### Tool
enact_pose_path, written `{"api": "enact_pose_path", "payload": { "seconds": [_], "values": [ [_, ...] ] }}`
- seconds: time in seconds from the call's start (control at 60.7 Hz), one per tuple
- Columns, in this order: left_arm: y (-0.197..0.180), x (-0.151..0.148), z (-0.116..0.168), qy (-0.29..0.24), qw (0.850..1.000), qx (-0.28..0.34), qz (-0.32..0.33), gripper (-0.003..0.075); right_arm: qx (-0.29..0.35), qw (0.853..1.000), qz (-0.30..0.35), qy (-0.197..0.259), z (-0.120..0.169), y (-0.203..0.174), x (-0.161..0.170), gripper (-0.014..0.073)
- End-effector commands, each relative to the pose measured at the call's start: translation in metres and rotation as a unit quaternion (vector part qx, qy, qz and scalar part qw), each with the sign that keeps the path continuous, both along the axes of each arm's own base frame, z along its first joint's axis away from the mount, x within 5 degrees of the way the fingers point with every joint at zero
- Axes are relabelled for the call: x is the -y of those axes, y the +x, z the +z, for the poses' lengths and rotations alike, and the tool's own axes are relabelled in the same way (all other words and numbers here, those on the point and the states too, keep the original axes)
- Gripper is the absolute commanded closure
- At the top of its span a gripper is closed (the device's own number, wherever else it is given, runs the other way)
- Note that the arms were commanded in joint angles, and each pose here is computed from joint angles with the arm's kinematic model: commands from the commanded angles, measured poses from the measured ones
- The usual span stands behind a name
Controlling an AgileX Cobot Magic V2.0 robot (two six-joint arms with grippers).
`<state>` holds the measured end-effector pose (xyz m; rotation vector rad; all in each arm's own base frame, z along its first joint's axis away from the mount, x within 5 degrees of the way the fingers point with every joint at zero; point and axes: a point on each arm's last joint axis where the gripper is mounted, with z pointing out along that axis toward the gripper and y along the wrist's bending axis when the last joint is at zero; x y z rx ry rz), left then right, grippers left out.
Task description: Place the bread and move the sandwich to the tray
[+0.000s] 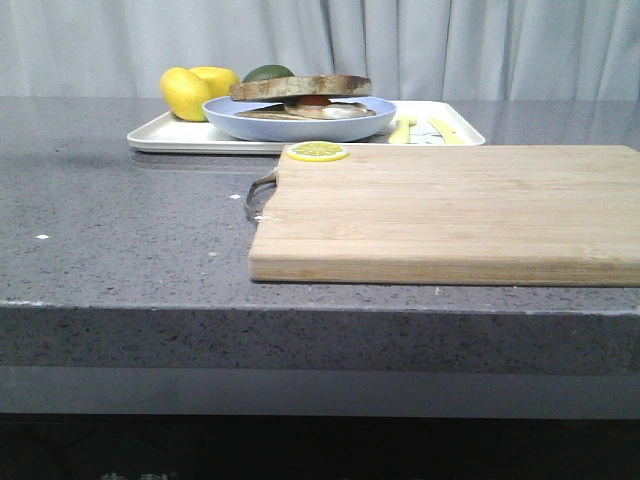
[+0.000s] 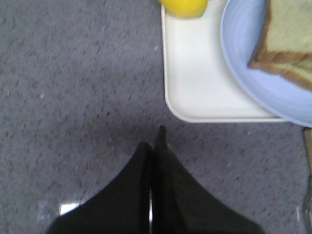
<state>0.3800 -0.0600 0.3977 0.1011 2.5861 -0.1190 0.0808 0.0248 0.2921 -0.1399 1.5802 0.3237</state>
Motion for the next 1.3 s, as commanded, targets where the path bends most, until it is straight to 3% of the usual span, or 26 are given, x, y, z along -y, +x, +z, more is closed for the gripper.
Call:
{"api": "enact_pose_path", "payload": {
  "seconds": [0.0,0.198,0.56,0.955,1.285],
  "values": [
    [-0.025,-0.012,0.022,-0.008,0.999,0.047,0.015,0.0741,0.048,0.999,-0.015,0.018,0.016,0.0,0.003,0.0655],
    [-0.053,-0.029,0.008,-0.008,0.998,0.057,0.038,0.0741,0.048,0.999,-0.015,0.018,0.016,0.0,0.003,0.0655],
    [-0.132,-0.038,-0.01,-0.043,0.979,0.192,0.051,0.0741,0.048,0.999,-0.015,0.018,0.016,0.0,0.003,0.0655],
    [-0.232,-0.047,-0.048,-0.083,0.922,0.372,0.064,0.0741,0.05,0.998,-0.016,0.019,0.017,0.0,0.003,0.0655],
    [-0.291,-0.052,-0.079,-0.096,0.883,0.454,0.064,0.0741,0.05,0.998,-0.016,0.019,0.017,0.0,0.003,0.0655]
  ]
}}
